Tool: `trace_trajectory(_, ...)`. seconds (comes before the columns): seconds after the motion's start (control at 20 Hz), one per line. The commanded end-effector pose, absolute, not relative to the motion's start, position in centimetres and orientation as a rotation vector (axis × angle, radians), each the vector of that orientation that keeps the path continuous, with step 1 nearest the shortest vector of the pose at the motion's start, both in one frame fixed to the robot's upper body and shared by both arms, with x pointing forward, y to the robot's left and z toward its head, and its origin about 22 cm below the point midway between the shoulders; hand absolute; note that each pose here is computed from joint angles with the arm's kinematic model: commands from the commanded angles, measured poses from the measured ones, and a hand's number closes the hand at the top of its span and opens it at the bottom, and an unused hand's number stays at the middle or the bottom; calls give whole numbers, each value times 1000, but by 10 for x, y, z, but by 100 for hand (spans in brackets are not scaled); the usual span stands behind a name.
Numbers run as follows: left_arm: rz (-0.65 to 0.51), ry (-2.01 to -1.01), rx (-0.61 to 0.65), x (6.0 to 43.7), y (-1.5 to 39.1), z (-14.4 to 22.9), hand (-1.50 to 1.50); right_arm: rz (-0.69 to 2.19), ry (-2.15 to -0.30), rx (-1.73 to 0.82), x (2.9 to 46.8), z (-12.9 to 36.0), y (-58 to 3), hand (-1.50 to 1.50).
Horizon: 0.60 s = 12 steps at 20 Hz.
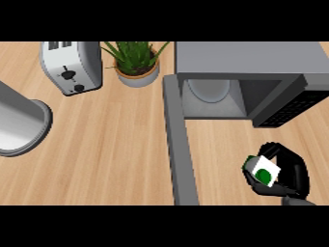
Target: Pick up the milk, place it into the microwave and close the microwave
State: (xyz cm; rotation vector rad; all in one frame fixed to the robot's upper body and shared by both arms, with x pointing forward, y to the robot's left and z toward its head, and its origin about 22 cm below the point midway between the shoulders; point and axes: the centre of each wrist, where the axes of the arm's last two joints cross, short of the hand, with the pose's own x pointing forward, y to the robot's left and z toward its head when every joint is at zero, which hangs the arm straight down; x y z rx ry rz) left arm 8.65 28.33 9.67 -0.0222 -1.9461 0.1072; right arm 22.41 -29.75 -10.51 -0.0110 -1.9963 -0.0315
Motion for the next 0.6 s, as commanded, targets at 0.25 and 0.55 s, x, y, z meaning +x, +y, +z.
trace_trajectory(0.25, 112, -1941, -30, 87, 278, 98, -150, 50, -2004, 202, 265, -48, -299, 150)
trace_trajectory(0.55, 121, -1951, -21, 83, 304, 97, -150, 86, -2031, 144, 271, -17, -257, 150)
